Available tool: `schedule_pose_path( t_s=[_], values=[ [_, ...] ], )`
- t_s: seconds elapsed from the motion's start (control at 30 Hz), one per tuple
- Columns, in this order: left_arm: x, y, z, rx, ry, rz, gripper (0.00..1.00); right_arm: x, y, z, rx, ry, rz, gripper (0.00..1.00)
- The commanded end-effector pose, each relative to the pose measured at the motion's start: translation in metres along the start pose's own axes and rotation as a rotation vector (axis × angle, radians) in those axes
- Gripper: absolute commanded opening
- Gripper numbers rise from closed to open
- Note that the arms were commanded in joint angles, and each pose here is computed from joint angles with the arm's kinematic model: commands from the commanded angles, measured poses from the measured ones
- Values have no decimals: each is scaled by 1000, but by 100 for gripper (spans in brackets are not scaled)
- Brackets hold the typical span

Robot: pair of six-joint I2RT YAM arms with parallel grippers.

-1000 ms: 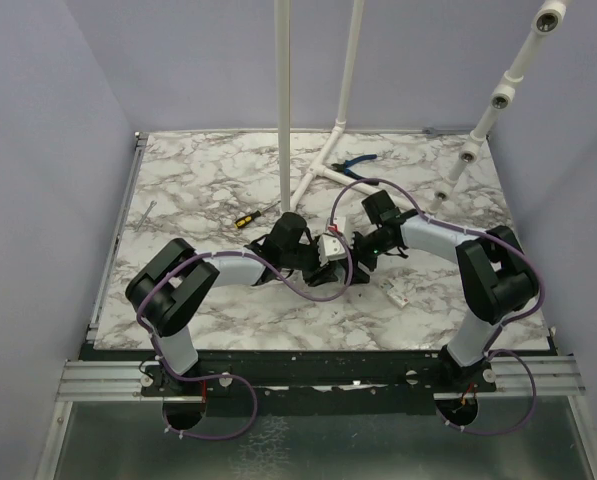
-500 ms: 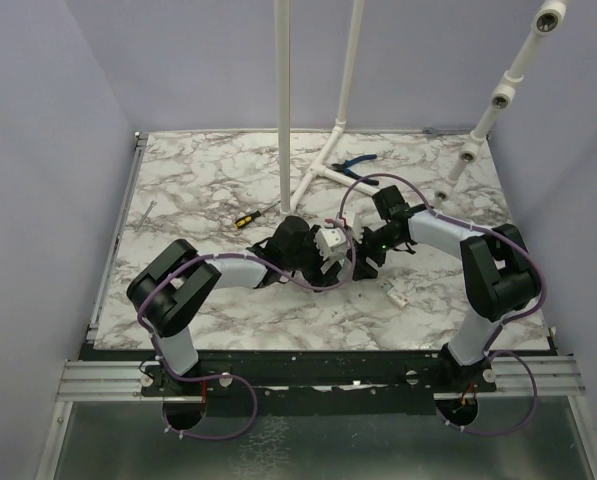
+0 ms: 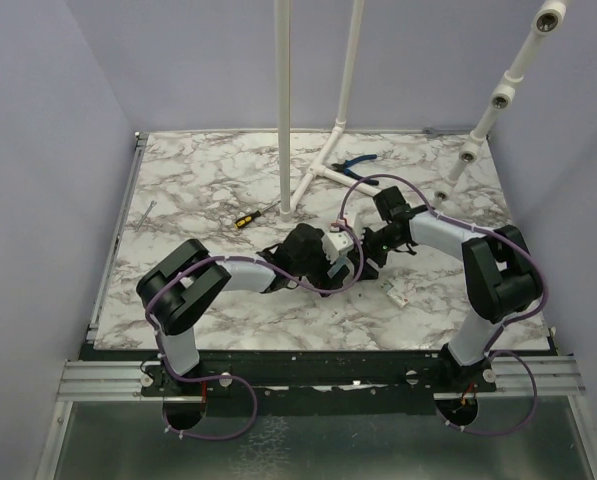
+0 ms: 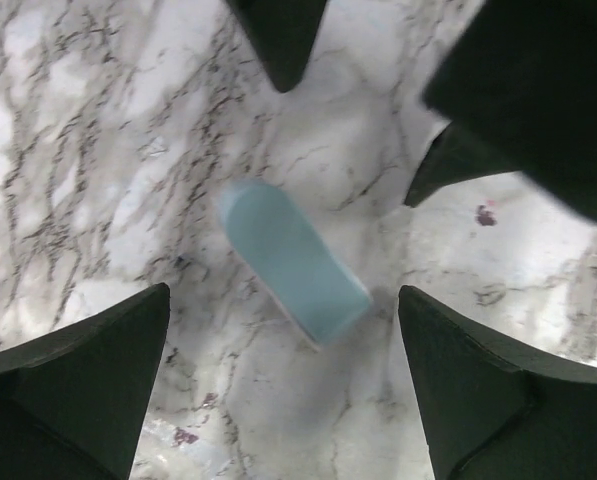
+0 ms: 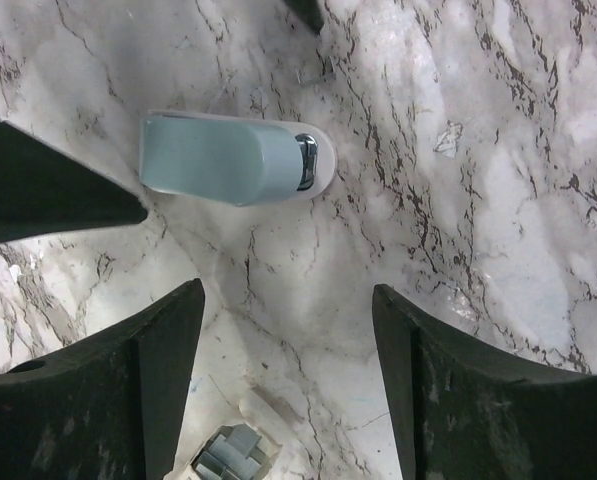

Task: Load the staples into the stapler
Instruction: Close the stapler at the center of the board.

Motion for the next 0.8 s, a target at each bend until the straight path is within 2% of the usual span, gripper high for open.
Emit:
schedule_pose_path(
  t_s=[0.0,0.13,0.27,0.57,0.77],
  values=[
    [3,9,-10,70,60,100,98,-4,5,-20,76,60,-4,71],
    [6,7,-19,38,95,105,99,-8,2,-19,84,56,-10,71],
    [10,12,-23,-73,142,173,99,-11,2,-17,90,49,-20,71],
    [11,9,-28,-73,205,120,99,-15,3,-17,118,47,-48,70],
    [12,13,-31,-138,230,127,99,-18,4,-15,127,35,-56,70]
  ],
)
Point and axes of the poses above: each gripper's point midway between its finger pads, its own x axis out along the fingers, its own y axis along the line the jaws close on, z = x × y, the point moved 7 cm from there along -x, back along the fingers, and after that the axes turned 10 degrees about x, right-handed, at the moved point
